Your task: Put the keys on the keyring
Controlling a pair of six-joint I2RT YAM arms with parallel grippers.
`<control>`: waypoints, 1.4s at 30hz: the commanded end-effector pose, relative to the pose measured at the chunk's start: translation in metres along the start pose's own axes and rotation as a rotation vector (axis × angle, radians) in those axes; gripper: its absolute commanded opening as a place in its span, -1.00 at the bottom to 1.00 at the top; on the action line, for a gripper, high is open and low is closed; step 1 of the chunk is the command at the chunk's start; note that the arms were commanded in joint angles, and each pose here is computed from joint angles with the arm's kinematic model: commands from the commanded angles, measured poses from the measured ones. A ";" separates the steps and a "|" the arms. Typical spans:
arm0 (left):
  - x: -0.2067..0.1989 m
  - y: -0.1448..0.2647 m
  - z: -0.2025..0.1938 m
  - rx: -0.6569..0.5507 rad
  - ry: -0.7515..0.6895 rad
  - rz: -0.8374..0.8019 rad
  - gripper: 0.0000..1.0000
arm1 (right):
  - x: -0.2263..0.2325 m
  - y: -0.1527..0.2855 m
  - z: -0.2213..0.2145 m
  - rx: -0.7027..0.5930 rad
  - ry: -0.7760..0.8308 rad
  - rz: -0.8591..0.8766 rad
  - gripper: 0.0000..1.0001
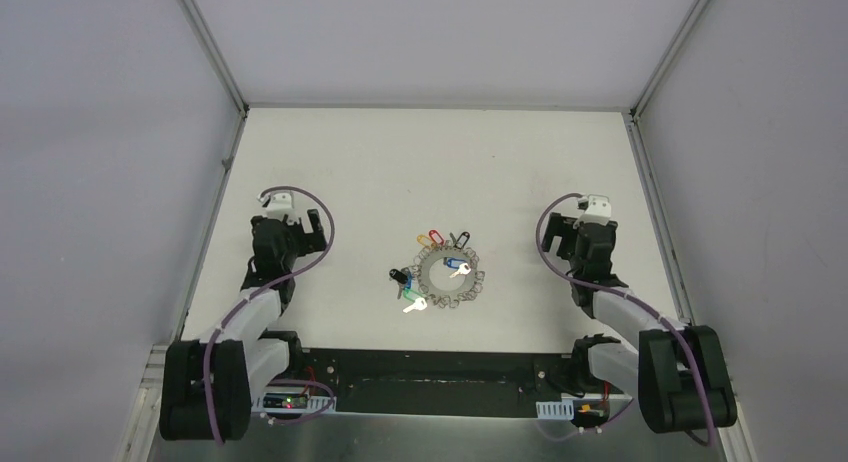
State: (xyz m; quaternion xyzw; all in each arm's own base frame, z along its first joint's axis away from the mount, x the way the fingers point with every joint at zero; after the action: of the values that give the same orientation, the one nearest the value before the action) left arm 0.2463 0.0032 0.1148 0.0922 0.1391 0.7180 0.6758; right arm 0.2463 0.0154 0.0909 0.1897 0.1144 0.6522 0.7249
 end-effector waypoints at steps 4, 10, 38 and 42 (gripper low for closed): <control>0.007 -0.033 0.025 -0.150 -0.015 0.069 0.98 | -0.002 -0.024 0.037 -0.201 0.014 -0.028 0.99; 0.004 -0.055 0.014 -0.194 -0.038 0.024 0.96 | -0.007 -0.034 0.042 -0.227 0.008 -0.026 0.99; -0.017 -0.079 0.008 -0.081 -0.151 -0.186 0.98 | -0.005 -0.071 0.025 -0.146 -0.002 0.014 1.00; -0.018 -0.080 0.007 -0.068 -0.160 -0.181 0.98 | -0.005 -0.071 0.025 -0.147 -0.003 0.014 0.99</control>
State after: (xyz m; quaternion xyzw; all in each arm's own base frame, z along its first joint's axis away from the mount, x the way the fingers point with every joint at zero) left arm 0.3176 -0.0066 0.0898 0.1130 0.0869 0.6585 0.7389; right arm 0.3092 0.0026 0.0674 0.1585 0.0930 0.6577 0.7305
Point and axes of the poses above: each gripper's point midway between its finger pads, its own y axis back along the fingers, its own x axis along the line the jaws close on, z = x × y, the point moved 7 cm from there along y, back along the fingers, and after that the axes turned 3 degrees about -y, right-handed, at the moved point
